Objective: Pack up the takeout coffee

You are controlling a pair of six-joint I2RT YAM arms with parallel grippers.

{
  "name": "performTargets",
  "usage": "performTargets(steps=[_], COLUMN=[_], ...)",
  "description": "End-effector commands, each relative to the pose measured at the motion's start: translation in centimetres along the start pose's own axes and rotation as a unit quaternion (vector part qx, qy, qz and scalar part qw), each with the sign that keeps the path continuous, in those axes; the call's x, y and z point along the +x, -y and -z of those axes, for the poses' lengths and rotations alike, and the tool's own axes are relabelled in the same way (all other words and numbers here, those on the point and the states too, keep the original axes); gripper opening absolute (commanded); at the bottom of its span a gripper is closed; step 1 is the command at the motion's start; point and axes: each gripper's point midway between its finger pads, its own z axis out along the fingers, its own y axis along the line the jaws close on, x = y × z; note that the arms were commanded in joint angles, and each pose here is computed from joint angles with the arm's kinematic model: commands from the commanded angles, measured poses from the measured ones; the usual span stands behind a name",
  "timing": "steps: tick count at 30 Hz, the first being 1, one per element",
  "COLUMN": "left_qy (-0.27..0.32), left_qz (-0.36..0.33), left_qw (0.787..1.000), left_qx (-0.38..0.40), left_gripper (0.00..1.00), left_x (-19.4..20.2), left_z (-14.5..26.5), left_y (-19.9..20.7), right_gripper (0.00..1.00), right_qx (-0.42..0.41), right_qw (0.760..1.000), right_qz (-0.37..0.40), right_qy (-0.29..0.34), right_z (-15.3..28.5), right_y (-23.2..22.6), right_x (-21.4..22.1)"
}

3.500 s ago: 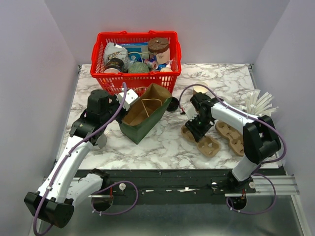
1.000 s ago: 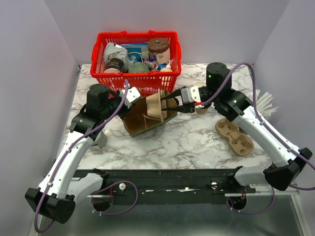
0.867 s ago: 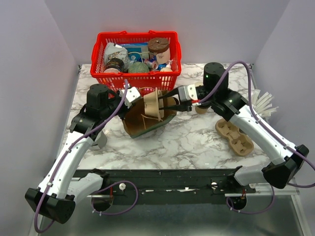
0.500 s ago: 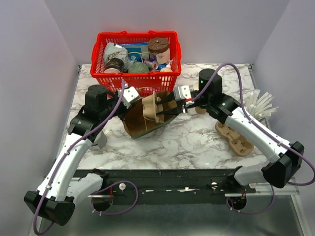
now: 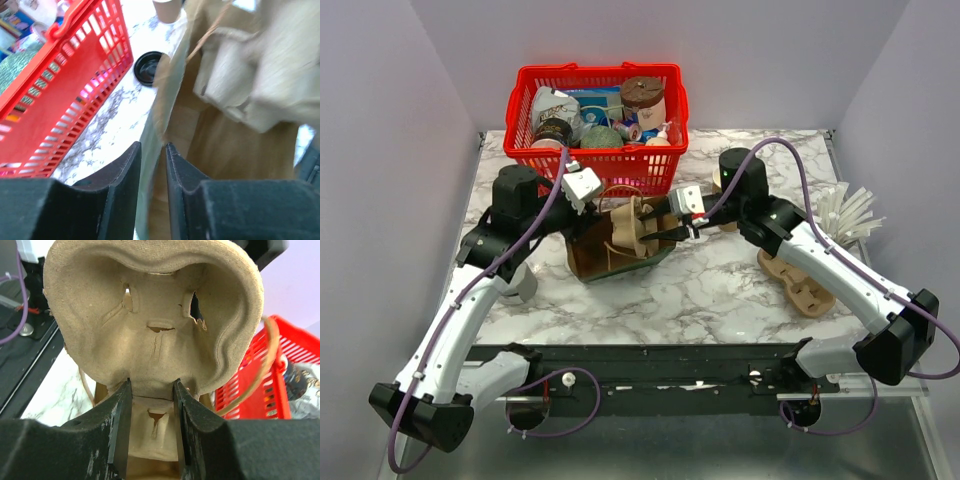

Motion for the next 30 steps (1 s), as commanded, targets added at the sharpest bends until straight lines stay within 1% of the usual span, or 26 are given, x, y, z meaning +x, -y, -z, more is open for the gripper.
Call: performTargets(steps=[1,3,4,7,11,12,13,14,19,24,30], left_qy=[0.003,-0.009,-0.012,-0.017,-0.026,-0.029,-0.031,-0.033,-0.024,-0.01,0.019], left_qz=[0.005,0.011,0.011,0.011,0.004,0.001,-0.002,-0.001,0.008,0.025,0.041], left_qw=[0.999,0.998,0.998,0.997,0.997,0.997,0.997,0.997,0.995,0.995,0.996], left_qx=[0.053,0.063,0.067,0.071,0.069,0.07,0.072,0.077,0.094,0.093,0.076], left_gripper=[0.32,0.28,0.25,0.21,0.19,0.16,0.05,0.0,0.0,0.0,0.0], left_x=[-1.1,-0.5,-0.3,0.3,1.1,1.3,1.4,1.5,1.2,0.8,-0.4], left_z=[0.5,0.4,0.4,0.4,0.5,0.4,0.4,0.4,0.6,0.8,1.4], left_y=[1.6,1.9,2.1,2.3,2.3,2.3,2.3,2.5,3.3,3.6,3.7], right_gripper=[0.0,0.01,0.01,0.01,0.0,0.01,0.0,0.01,0.01,0.01,0.0], right_qx=[-0.005,-0.012,-0.013,-0.019,-0.023,-0.023,-0.02,-0.021,-0.013,-0.011,0.012], right_qw=[1.0,0.999,0.999,0.998,0.998,0.997,0.997,0.996,0.995,0.991,0.988], right_qz=[0.012,0.003,0.001,-0.01,-0.015,-0.015,-0.015,-0.018,-0.04,-0.064,-0.05], right_qy=[-0.021,-0.034,-0.038,-0.052,-0.065,-0.068,-0.076,-0.081,-0.094,-0.115,-0.142], right_z=[0.3,0.3,0.2,0.2,0.1,0.1,0.2,0.2,0.0,-0.3,0.1], right_y=[-0.5,-0.8,-0.8,-1.0,-1.3,-1.4,-1.3,-1.5,-1.3,-0.9,0.0], right_x=[0.3,1.0,1.2,1.6,1.9,2.0,2.3,2.4,2.8,4.0,4.3])
